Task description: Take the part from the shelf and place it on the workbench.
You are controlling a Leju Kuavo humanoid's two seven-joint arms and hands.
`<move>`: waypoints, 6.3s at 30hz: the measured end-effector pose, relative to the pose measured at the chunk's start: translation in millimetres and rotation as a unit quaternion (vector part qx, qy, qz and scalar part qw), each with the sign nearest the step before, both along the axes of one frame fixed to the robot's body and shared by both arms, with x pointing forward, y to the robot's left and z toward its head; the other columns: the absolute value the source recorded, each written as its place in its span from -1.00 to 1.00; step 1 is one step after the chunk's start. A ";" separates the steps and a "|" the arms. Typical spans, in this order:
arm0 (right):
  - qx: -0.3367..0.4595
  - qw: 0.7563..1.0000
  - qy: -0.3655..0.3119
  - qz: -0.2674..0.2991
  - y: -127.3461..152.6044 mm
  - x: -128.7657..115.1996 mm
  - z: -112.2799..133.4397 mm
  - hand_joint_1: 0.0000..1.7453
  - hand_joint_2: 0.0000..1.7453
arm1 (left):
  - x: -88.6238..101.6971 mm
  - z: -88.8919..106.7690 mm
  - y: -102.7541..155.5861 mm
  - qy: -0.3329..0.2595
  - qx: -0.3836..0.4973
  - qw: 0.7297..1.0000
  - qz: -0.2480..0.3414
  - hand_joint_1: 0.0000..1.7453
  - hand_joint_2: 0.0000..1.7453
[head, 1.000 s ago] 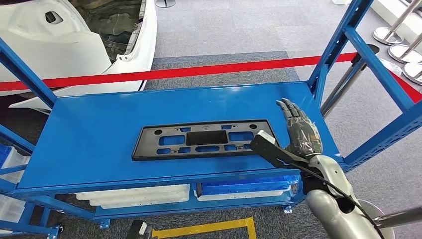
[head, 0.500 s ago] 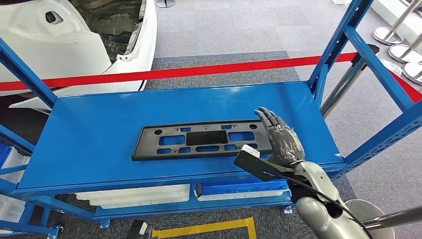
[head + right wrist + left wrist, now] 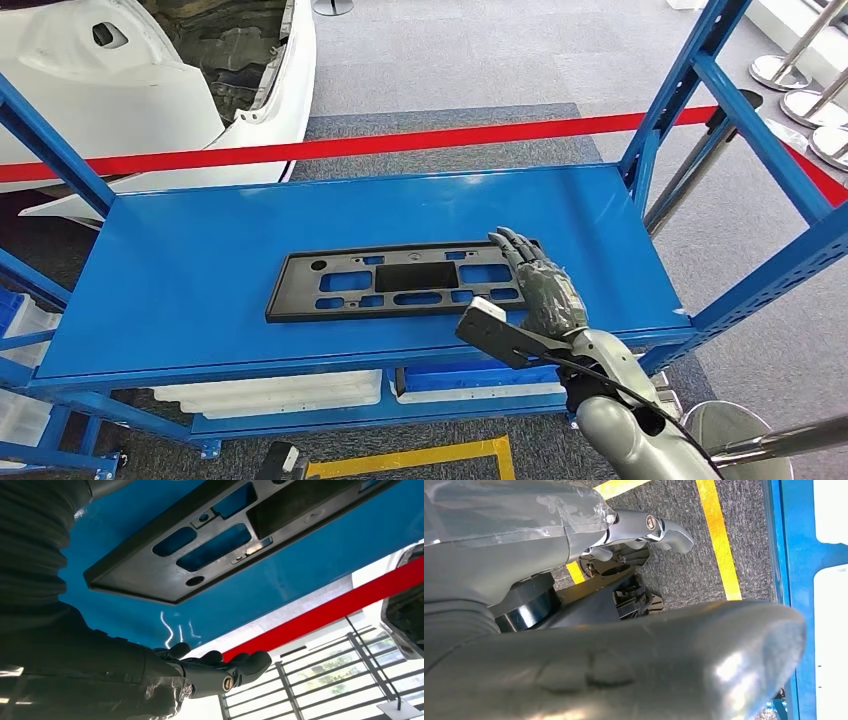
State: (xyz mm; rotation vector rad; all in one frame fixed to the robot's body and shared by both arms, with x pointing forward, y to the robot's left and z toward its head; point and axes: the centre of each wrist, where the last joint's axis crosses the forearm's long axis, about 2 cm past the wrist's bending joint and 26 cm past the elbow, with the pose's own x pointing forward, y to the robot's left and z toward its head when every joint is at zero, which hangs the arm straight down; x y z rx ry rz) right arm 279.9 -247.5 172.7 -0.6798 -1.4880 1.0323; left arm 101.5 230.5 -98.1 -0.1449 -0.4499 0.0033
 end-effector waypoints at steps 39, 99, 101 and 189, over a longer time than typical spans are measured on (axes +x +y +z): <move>-0.092 0.990 0.107 0.002 -4.1 42.7 -45.2 -1.00 1.00 | 5.2 1.3 -0.7 -0.001 0.002 1.000 -0.007 -1.00 -1.00; -0.160 0.985 0.070 -0.014 5.3 41.9 -54.3 1.00 1.00 | 2.8 1.0 -2.8 -0.027 -0.005 0.999 -0.026 -1.00 1.00; -0.160 0.985 0.069 -0.015 4.9 42.7 -53.5 1.00 1.00 | 2.9 1.0 -2.9 -0.028 -0.005 0.999 -0.027 -1.00 1.00; -0.120 0.979 -0.141 -0.085 0.7 -25.8 56.8 1.00 1.00 | -4.1 -0.7 -1.9 0.011 0.000 1.000 -0.010 -1.00 1.00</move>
